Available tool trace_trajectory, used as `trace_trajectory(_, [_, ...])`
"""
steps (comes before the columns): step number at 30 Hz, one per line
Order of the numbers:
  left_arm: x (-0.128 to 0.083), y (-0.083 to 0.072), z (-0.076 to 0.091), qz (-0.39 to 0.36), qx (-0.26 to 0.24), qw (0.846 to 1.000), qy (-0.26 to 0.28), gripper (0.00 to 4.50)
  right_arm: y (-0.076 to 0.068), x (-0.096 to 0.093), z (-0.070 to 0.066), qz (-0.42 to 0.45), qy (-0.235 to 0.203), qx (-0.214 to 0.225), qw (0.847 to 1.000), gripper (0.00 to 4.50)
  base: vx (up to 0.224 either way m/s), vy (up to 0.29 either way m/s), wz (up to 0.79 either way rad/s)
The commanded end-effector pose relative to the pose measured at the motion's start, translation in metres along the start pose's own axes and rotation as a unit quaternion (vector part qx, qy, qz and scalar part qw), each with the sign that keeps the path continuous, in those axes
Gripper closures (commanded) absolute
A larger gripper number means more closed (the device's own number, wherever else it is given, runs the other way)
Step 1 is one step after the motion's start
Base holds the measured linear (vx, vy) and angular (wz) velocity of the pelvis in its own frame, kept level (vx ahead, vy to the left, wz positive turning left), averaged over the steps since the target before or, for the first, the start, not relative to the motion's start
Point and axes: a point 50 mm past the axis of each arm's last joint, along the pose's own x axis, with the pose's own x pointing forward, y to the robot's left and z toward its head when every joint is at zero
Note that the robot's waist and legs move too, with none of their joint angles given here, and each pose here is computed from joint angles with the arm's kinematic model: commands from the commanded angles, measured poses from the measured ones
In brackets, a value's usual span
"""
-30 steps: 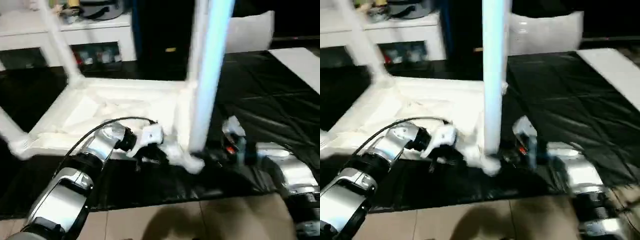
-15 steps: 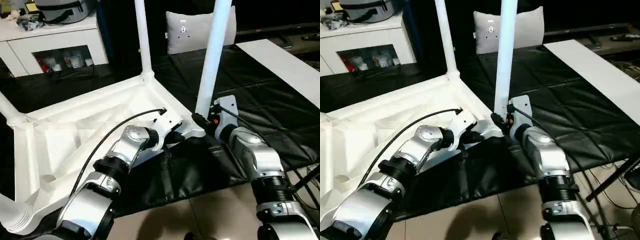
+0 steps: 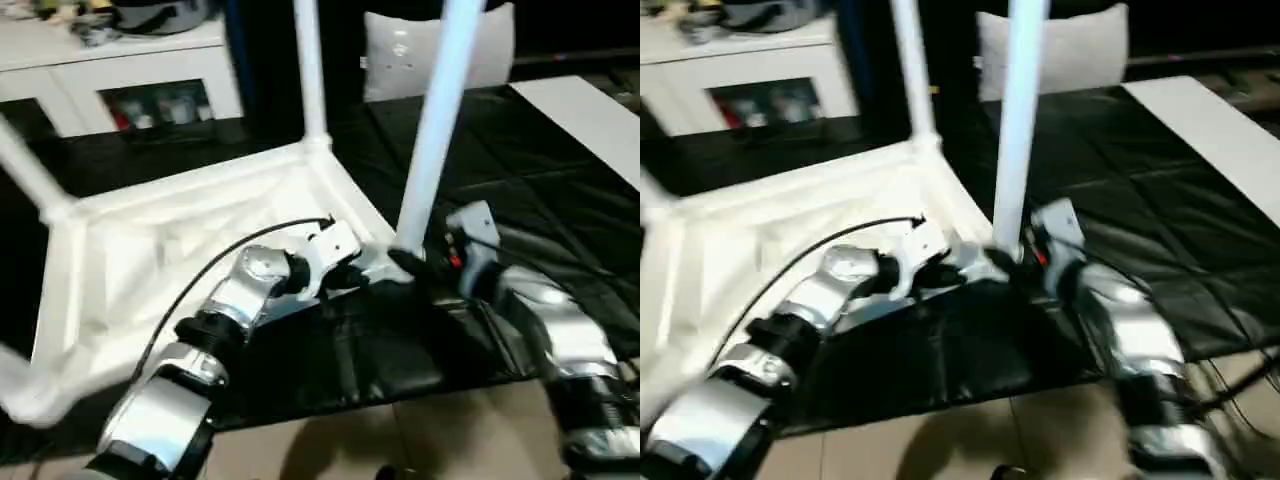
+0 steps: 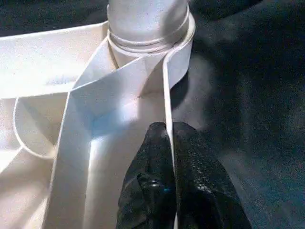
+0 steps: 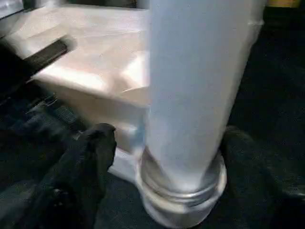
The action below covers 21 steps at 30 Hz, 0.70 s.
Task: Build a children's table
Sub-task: Rotate leg to tighten
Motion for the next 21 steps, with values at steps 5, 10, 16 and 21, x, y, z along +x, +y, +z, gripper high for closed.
trace_trajectory(5, [-0.015, -0.007, -0.002, -0.103, 0.076, 0.992, 0.015, 4.5, 0.008, -0.016, 0.006, 0.12, -0.001, -0.052, 0.991, 0.62, 0.0, 0.0, 0.0])
trace_trajectory(10, [-0.026, -0.01, -0.009, -0.164, 0.1, 0.981, 0.03, 4.5, 0.012, -0.02, 0.009, 0.185, 0.011, -0.051, 0.981, 0.96, 0.0, 0.0, 0.0])
trace_trajectory(16, [-0.03, -0.014, -0.01, -0.215, 0.118, 0.969, 0.037, 4.5, 0.017, -0.017, 0.009, 0.243, 0.016, -0.045, 0.969, 1.41, 0.0, 0.0, 0.0])
trace_trajectory(21, [-0.027, -0.015, -0.006, -0.227, 0.13, 0.965, 0.033, 4.5, 0.02, -0.008, 0.007, 0.264, 0.02, -0.045, 0.963, 1.78, 0.0, 0.0, 0.0])
